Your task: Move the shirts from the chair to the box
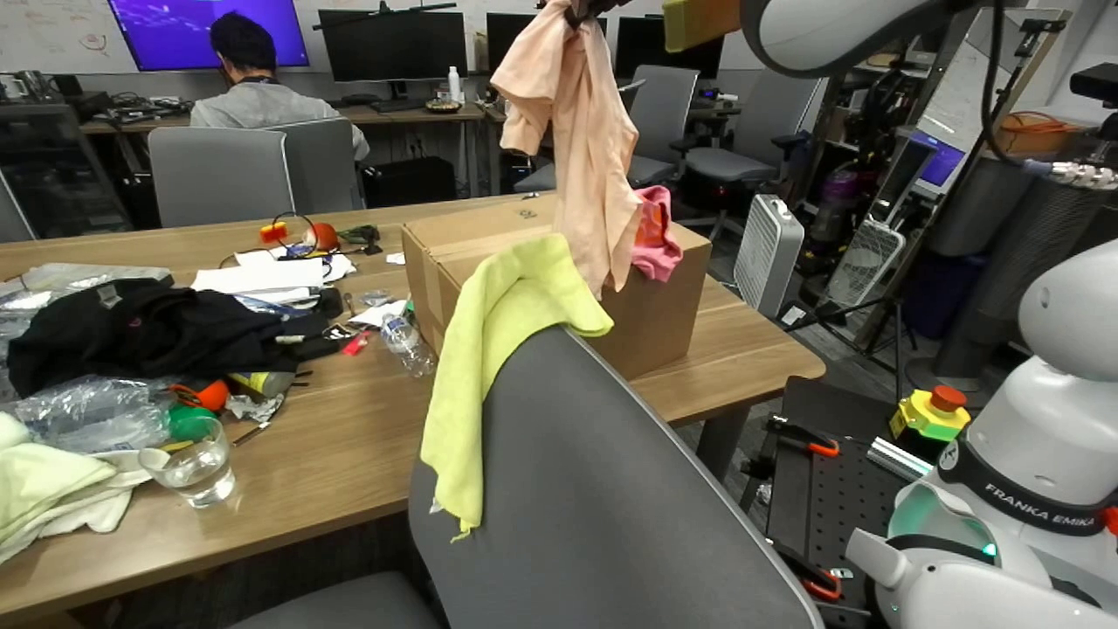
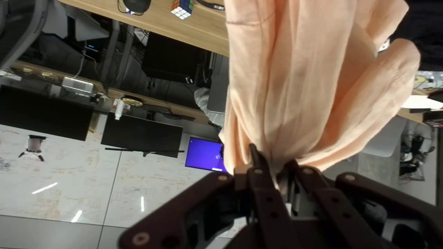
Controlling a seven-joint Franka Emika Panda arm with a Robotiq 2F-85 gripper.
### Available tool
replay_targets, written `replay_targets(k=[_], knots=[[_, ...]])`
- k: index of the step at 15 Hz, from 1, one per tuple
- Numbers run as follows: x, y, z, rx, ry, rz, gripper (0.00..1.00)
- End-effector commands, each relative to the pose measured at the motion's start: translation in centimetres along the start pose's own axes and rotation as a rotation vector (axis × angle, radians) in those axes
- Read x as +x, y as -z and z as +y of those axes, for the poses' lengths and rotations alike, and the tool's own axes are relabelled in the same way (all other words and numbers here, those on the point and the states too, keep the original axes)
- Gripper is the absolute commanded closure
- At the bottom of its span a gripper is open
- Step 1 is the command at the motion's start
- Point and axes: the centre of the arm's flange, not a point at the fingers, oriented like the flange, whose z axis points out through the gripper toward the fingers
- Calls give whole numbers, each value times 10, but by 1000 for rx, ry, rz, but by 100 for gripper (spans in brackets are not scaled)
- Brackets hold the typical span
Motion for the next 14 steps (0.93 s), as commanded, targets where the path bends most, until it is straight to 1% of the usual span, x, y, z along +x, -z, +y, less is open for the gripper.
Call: replay_targets(k=[1,2,3,4,6,7,8,9,10,11,12,13,14], knots=[[17,-28,3,-113,-25,32,88],[17,-34,7,-131,-28,25,76],[17,-40,12,-149,-35,8,61],[17,-44,16,-167,-24,-4,54],[14,-49,20,-171,-1,-26,40],[13,-44,26,-176,13,-39,31],[10,-43,29,-186,19,-44,25],[7,-46,24,-180,30,-57,18],[4,-44,24,-169,40,-84,9],[-1,-40,22,-157,68,-124,3],[-7,-38,21,-156,101,-156,0],[-14,-36,13,-127,144,-222,0],[-20,-32,9,-102,167,-269,0]])
